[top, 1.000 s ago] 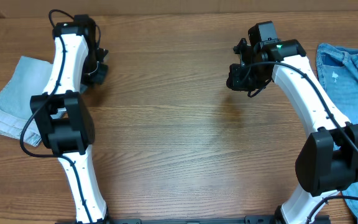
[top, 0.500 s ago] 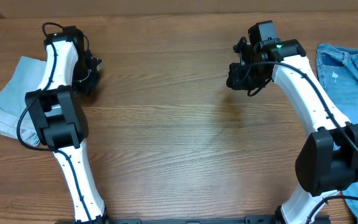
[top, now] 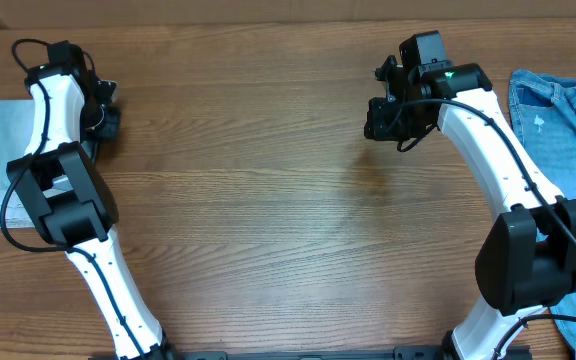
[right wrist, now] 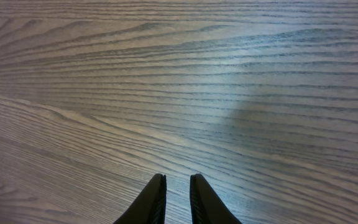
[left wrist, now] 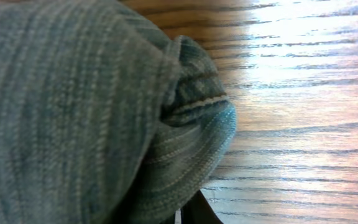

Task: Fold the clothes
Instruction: 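Lower the bundle at the left table edge and press it with the left gripper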

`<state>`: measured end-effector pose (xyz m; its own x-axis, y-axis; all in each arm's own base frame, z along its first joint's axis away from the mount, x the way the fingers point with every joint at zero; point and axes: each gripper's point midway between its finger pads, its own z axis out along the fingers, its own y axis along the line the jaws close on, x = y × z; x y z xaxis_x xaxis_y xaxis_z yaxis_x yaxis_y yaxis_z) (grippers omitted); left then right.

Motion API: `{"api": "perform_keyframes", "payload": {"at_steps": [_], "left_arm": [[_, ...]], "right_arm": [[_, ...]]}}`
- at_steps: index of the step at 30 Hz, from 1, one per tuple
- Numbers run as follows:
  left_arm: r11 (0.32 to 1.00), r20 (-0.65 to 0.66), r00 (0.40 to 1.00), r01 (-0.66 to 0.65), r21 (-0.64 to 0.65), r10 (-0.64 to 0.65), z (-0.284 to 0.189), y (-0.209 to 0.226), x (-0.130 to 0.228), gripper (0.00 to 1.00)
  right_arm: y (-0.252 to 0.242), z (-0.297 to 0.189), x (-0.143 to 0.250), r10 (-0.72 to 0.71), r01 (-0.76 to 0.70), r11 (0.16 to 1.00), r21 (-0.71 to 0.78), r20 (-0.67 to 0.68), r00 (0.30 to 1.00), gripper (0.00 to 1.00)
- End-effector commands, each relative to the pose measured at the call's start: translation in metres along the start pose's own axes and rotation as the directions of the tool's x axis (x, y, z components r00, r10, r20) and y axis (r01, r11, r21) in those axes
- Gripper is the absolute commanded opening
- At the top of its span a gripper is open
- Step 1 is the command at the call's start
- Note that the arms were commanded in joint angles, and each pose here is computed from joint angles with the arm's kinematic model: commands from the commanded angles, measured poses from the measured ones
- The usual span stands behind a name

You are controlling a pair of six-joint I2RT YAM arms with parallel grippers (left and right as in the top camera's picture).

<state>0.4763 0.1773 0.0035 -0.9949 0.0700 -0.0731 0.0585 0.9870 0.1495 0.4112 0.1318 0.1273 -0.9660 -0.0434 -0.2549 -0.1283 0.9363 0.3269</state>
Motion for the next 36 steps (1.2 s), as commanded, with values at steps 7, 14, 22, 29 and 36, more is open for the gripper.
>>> {"api": "perform_keyframes", "payload": {"at_steps": [7, 14, 22, 29, 36], "left_arm": [[0.974, -0.131, 0.973, 0.206, 0.098, -0.192, -0.028, -0.011, 0.023, 0.13], [0.980, -0.277, 0.941, 0.176, -0.094, -0.196, -0.021, 0.019, 0.066, 0.14], [0.979, -0.261, 0.945, 0.174, -0.108, -0.196, 0.009, 0.027, 0.071, 0.13], [0.983, -0.183, 0.970, 0.141, -0.121, -0.161, 0.015, 0.047, 0.057, 0.13], [0.984, -0.150, 0.975, 0.152, -0.092, -0.164, 0.019, 0.062, 0.059, 0.13]], "right_arm": [[0.001, 0.000, -0.001, -0.002, 0.002, 1.000, -0.005, 0.004, 1.000, 0.18], [0.002, 0.000, -0.005, -0.008, 0.008, 1.000, -0.007, 0.021, 1.000, 0.18], [0.002, 0.000, -0.009, -0.013, 0.013, 1.000, -0.010, 0.039, 0.999, 0.20], [0.002, 0.000, -0.010, -0.013, 0.014, 1.000, -0.010, 0.040, 0.999, 0.21], [0.003, 0.000, -0.013, -0.017, 0.018, 1.000, -0.012, 0.052, 0.998, 0.22]]}}
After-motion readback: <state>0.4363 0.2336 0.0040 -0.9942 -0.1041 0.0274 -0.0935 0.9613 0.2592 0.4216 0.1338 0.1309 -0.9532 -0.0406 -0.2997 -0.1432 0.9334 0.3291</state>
